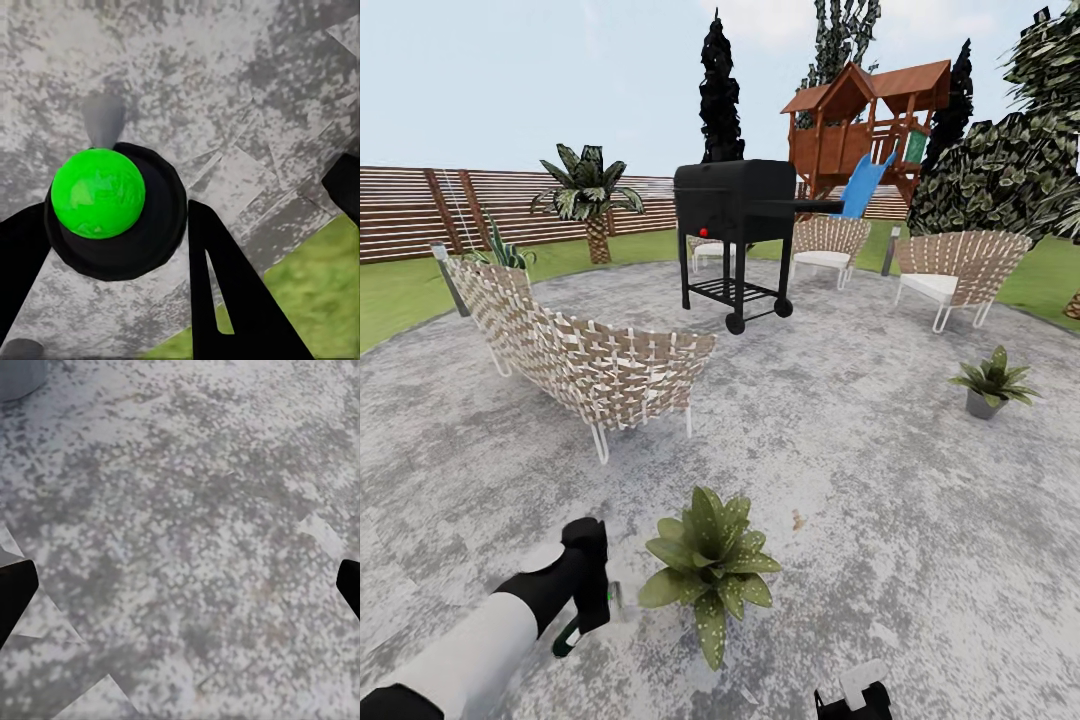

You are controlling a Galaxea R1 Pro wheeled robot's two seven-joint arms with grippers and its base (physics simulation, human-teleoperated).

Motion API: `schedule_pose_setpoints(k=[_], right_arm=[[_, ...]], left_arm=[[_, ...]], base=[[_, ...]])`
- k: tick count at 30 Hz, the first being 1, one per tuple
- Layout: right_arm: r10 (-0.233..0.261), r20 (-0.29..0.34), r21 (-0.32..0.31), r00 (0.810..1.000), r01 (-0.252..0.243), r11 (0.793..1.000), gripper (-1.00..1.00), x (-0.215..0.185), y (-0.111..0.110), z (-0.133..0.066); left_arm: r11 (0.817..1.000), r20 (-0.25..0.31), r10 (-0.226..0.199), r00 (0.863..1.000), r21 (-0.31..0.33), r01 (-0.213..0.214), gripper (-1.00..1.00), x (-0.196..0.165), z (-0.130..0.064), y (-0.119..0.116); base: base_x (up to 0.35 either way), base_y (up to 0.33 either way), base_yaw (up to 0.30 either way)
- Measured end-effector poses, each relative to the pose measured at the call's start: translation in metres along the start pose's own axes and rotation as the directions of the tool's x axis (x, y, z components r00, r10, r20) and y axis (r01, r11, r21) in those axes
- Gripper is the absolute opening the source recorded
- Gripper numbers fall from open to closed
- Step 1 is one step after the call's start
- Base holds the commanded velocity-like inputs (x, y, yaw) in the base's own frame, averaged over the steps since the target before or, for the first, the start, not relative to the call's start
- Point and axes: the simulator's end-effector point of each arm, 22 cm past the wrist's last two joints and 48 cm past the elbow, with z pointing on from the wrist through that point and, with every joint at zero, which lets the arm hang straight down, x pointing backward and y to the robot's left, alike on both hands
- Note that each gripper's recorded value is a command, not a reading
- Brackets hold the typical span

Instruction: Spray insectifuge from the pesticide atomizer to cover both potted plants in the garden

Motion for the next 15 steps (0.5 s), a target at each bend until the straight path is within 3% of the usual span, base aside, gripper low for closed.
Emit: schedule_pose_setpoints(k=[9,13,15], right_arm=[[0.0,0.001,0.001,1.0,0.0,1.0,1.0,0.0,0.0,0.0],[0.0,0.0,0.001,1.0,0.0,1.0,1.0,0.0,-0.001,0.0],[0.0,0.0,0.001,1.0,0.0,1.0,1.0,0.0,0.0,0.0]], left_arm=[[1.0,0.018,0.013,1.0,0.004,-0.013,-1.0,-0.017,-0.001,-0.009],[0.999,-0.018,-0.024,1.0,0.044,0.025,-1.0,0.006,0.016,-0.018],[0.999,-0.036,-0.038,0.999,0.007,0.038,-1.0,0.016,0.024,-0.011]], base=[[0.0,0.0,0.0],[0.0,0.0,0.0],[0.004,0.002,0.0]])
